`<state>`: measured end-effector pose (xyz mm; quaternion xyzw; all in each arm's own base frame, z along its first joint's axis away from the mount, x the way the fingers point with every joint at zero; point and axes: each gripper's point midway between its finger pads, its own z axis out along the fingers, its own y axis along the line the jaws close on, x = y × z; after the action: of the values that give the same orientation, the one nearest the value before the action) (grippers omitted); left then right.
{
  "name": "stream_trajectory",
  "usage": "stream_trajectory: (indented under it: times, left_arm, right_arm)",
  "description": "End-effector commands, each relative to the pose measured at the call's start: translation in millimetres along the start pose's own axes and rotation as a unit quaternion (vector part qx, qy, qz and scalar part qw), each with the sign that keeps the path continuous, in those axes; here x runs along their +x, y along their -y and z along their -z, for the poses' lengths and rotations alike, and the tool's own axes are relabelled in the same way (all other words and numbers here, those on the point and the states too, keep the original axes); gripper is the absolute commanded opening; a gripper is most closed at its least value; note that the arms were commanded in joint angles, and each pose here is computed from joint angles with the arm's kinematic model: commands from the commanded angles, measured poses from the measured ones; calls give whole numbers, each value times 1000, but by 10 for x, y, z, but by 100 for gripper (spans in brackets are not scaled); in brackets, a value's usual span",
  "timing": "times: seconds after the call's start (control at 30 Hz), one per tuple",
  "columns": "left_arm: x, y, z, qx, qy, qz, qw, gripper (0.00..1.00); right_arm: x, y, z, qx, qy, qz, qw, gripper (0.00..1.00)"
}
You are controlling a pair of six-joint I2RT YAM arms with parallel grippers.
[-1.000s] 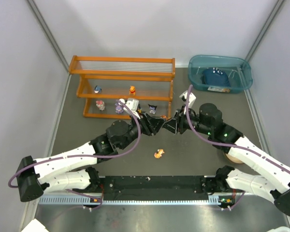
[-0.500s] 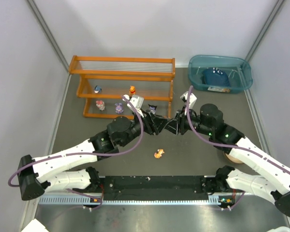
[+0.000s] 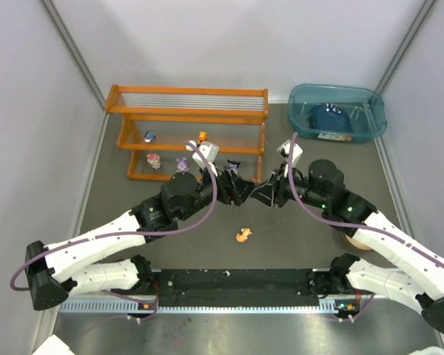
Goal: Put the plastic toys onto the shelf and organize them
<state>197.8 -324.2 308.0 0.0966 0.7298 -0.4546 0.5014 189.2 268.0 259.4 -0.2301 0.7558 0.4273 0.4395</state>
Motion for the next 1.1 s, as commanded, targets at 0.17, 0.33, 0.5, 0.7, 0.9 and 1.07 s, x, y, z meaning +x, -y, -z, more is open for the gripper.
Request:
stream_trajectory:
  times: [0.17,0.33,0.5,0.7,0.9,1.07]
  left_arm:
    - [-159,96,-76,14,-11,0,1000,76]
    - [-24,12,-113,3,-40,-2,999,75]
    - [31,-17,-130,1,-49,0,999,73]
    - [33,18,-136,10,-53,2,999,55]
    - [71,87,-139,33,-68,0,997,23]
    - [100,133,-125,50,-80,-4,996,16]
  right_arm:
    - [-235,-204,87,-33,32,24,999,0]
    - [-257,-221,118,-34,38,26,998,0]
    - [-247,-225,125,-36,36,26,998,0]
    - [-250,-234,128,-38,36,28,998,0]
    - [-234,-200,126,-30,36,29,998,0]
    - [-218,-175,138,-24,33,36,999,0]
